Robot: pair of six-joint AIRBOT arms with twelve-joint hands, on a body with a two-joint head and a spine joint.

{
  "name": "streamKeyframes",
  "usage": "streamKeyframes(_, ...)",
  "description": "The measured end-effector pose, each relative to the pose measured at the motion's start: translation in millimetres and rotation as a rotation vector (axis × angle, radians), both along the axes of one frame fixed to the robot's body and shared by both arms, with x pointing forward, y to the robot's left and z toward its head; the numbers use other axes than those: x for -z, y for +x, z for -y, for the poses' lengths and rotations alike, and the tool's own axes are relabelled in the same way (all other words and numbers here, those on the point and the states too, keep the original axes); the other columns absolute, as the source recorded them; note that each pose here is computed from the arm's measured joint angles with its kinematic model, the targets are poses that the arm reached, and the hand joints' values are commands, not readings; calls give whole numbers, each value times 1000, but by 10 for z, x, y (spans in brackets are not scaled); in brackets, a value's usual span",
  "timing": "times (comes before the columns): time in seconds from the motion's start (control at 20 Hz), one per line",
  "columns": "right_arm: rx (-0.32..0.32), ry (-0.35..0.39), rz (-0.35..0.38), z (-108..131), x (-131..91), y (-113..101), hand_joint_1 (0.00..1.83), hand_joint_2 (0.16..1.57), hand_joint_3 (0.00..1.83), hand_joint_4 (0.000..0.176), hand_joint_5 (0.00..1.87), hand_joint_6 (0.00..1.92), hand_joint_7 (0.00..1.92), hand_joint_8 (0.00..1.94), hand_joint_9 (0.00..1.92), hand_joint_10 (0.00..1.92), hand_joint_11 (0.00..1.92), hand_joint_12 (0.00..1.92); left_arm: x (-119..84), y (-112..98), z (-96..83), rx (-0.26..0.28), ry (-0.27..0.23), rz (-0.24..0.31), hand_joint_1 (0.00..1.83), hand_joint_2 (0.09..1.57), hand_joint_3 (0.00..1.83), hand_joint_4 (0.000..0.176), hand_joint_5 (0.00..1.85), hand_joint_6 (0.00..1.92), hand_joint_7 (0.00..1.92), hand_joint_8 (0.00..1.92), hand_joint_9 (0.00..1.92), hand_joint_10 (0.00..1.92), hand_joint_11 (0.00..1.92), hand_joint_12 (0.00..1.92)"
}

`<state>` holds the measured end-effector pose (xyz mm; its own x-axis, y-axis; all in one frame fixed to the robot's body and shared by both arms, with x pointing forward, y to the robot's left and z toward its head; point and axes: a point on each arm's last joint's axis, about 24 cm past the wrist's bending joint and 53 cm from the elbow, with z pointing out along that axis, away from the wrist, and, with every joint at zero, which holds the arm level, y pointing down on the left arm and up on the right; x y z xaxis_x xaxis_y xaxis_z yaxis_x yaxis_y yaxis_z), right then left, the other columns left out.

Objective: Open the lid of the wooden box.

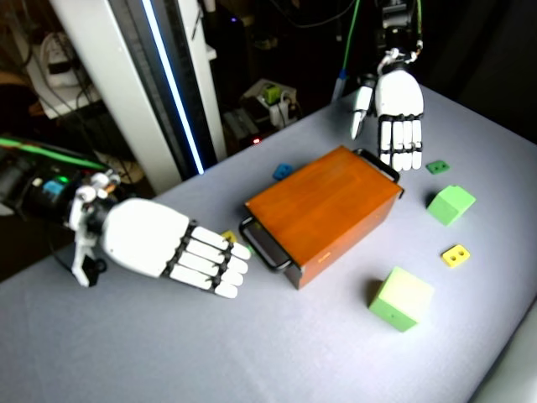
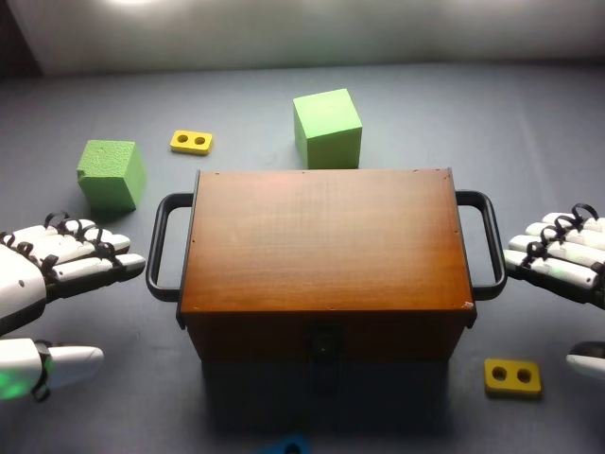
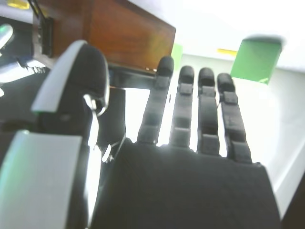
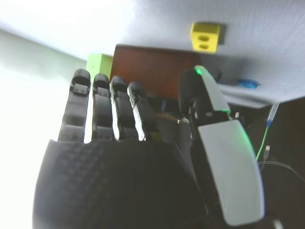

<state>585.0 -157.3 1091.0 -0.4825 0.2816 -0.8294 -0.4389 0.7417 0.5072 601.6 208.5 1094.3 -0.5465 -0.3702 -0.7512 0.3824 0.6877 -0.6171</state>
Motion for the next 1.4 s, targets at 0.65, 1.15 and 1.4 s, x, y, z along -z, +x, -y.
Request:
streamKeyframes(0.65,-15,9,-11,-128,76,58,608,1385,0,0,0,0,0,0,0,0,0,0,44,1,268,75,-23,-16,194,1397,0,0,67,0,0,0,0,0,0,0)
streamKeyframes(1.15,-11,15,-15,-125,69,69,555,1395,4,0,0,0,0,0,0,0,0,0,50,-13,312,88,-25,-20,192,1429,5,36,0,0,0,0,0,0,0,0)
streamKeyframes(1.4,-2,46,-22,-122,35,79,596,1421,9,0,0,0,0,0,0,0,0,0,0,-13,306,85,-36,-12,214,1425,1,18,0,0,0,0,0,0,0,0)
